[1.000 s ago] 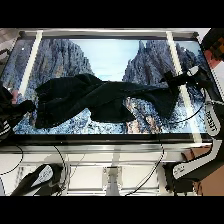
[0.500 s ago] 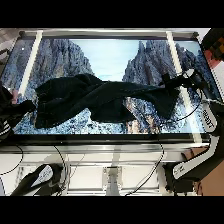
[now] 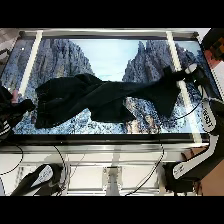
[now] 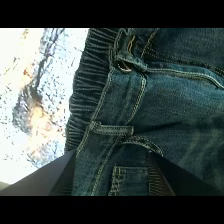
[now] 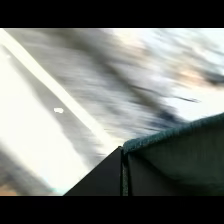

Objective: Fold the clothes and pants, and hang the long-sleeved shirts on hangers.

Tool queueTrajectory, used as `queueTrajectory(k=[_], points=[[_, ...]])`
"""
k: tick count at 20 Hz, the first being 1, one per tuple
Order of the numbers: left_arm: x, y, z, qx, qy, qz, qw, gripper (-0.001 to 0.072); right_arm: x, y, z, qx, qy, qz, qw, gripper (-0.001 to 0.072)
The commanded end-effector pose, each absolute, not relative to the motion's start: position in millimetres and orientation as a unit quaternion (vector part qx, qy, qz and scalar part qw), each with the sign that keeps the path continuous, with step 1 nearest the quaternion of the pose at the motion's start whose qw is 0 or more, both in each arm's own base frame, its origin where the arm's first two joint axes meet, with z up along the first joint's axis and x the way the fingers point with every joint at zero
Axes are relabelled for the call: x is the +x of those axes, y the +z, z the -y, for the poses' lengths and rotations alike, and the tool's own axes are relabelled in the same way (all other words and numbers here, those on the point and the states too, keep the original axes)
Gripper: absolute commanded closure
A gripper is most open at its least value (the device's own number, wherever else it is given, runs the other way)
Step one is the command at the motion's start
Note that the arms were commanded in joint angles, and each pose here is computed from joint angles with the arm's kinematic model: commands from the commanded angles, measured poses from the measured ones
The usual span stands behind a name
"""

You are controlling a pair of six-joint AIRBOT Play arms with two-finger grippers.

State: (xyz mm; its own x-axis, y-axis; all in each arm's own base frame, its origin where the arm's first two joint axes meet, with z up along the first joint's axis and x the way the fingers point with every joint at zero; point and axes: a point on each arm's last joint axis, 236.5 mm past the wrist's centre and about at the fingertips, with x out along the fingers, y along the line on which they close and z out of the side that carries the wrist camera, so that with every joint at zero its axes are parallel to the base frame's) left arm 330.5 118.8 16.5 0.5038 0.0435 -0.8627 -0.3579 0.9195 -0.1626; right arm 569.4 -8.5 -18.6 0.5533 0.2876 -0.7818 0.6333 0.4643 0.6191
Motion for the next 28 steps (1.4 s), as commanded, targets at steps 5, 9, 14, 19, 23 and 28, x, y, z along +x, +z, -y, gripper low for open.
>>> queueTrajectory(k=[5,9,14,19,23,28], points=[[334,19,-120,-0.163,0.119,-0.476,0.856,0.0692,601,181,5,0.429,-0.004,-0.343,0.835,0.0706],[335,22,-118,-0.138,0.1,-0.474,0.864,0.0693,522,95,9,0.345,-0.081,-0.515,0.78,0.0708],[328,21,-113,-0.118,0.082,-0.487,0.862,0.0694,437,39,5,0.259,-0.152,-0.597,0.744,0.071],[327,20,-112,-0.101,0.071,-0.491,0.862,0.0694,334,-13,36,0.286,-0.234,-0.61,0.701,0.0709],[327,20,-112,-0.101,0.07,-0.492,0.862,0.0694,241,-59,43,0.312,-0.285,-0.65,0.632,0.0706],[327,19,-111,-0.103,0.069,-0.493,0.861,0.0693,217,-88,38,0.308,-0.288,-0.664,0.618,0.0633]])
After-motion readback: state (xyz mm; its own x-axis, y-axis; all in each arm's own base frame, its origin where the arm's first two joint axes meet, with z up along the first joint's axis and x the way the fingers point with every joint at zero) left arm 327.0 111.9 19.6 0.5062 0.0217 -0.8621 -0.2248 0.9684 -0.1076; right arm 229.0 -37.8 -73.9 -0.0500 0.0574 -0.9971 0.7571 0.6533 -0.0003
